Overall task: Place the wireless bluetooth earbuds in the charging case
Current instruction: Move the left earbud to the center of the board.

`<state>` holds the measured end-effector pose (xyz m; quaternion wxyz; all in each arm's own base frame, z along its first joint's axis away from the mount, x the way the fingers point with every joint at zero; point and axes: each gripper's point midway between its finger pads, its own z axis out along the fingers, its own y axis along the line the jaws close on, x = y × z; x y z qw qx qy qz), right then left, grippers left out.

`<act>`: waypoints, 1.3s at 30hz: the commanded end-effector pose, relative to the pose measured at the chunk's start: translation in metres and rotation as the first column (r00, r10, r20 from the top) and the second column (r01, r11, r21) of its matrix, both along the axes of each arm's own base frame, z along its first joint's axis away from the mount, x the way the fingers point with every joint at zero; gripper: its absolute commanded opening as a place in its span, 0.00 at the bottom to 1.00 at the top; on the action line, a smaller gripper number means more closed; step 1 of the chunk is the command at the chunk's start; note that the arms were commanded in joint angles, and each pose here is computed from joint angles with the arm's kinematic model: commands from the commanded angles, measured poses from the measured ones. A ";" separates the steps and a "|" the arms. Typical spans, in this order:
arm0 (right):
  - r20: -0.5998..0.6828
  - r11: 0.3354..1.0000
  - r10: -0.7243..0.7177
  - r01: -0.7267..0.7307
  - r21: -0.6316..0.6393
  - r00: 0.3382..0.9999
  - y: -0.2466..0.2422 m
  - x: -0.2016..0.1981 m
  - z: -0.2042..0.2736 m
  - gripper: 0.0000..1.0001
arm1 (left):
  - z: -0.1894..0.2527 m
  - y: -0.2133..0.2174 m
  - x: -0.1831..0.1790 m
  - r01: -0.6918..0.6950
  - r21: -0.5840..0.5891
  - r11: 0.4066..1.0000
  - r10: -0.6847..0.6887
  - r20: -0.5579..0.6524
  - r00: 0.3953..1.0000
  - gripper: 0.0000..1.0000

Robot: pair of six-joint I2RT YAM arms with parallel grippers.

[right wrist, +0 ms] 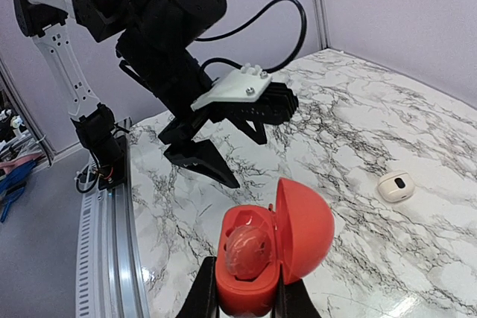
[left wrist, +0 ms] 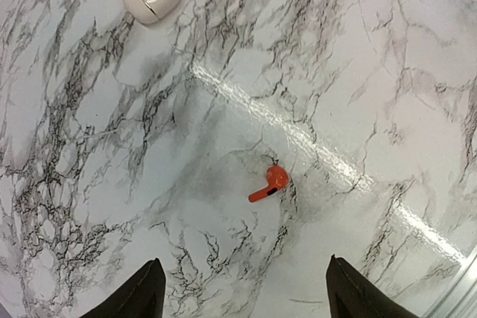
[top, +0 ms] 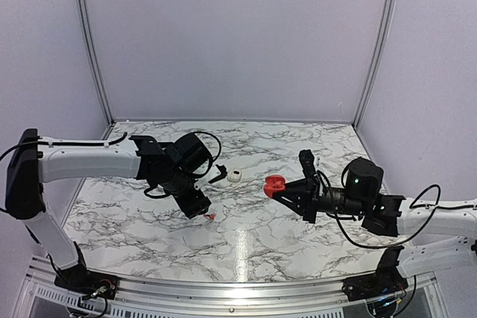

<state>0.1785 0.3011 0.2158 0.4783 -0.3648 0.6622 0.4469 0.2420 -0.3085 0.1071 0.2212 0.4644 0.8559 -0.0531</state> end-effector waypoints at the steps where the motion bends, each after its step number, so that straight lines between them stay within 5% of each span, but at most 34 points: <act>1: -0.014 1.000 -0.016 0.016 -0.010 1.000 -0.003 0.002 -0.002 0.00 | -0.016 0.016 -0.006 0.108 0.191 0.976 -0.095 -0.076 0.993 0.73; 9: -0.009 1.000 -0.008 0.008 -0.004 1.000 -0.003 0.001 0.000 0.00 | -0.050 0.009 -0.003 0.194 0.300 0.934 -0.148 -0.171 0.974 0.62; 20: -0.011 1.000 -0.011 0.011 0.006 1.000 -0.004 0.000 0.002 0.00 | -0.073 -0.012 0.015 0.218 0.326 0.920 -0.164 -0.185 0.969 0.66; 39: -0.006 1.000 -0.017 0.017 0.004 1.000 -0.004 0.002 0.003 0.00 | -0.097 0.022 0.081 -0.112 0.349 0.930 0.173 -0.148 0.974 0.65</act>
